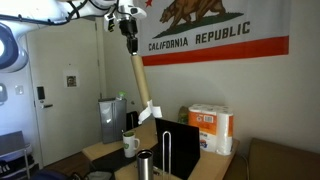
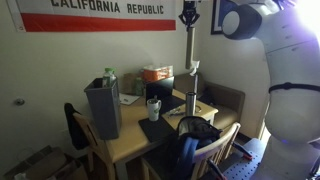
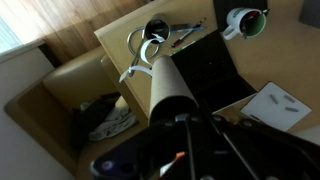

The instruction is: Take the paper towel core off the stand and put it in the gray bin

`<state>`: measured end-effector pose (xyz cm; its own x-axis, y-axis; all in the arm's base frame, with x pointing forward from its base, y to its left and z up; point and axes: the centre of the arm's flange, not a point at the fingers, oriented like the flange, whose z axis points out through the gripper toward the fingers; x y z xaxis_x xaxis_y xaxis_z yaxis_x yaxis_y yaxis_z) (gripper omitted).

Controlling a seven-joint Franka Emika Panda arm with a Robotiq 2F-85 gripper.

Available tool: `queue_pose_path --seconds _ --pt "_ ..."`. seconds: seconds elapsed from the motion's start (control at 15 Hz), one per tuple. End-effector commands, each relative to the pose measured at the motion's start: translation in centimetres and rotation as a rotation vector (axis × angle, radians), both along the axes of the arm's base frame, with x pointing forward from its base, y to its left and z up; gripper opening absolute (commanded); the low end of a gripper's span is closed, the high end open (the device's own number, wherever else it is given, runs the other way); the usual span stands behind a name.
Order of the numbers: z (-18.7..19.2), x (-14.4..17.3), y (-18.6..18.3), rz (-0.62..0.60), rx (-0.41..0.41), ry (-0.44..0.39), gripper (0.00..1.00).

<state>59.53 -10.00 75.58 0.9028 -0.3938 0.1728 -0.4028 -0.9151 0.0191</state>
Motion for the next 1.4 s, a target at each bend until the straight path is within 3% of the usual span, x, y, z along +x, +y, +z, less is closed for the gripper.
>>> queue_pose_path --seconds 0.0,0.4,0.67,1.0,1.33 --pt "3.2 2.8 3.7 0.119 0.073 -0.094 0.04" --pt "1.4 5.2 11.4 0.291 0.331 -0.333 0.04" --pt "-0.2 5.5 15.8 0.39 0.533 -0.434 0.05" --pt "-1.5 3.3 22.2 0.593 0.732 -0.372 0.04" --pt "-3.6 1.6 25.5 0.717 0.736 -0.288 0.04"
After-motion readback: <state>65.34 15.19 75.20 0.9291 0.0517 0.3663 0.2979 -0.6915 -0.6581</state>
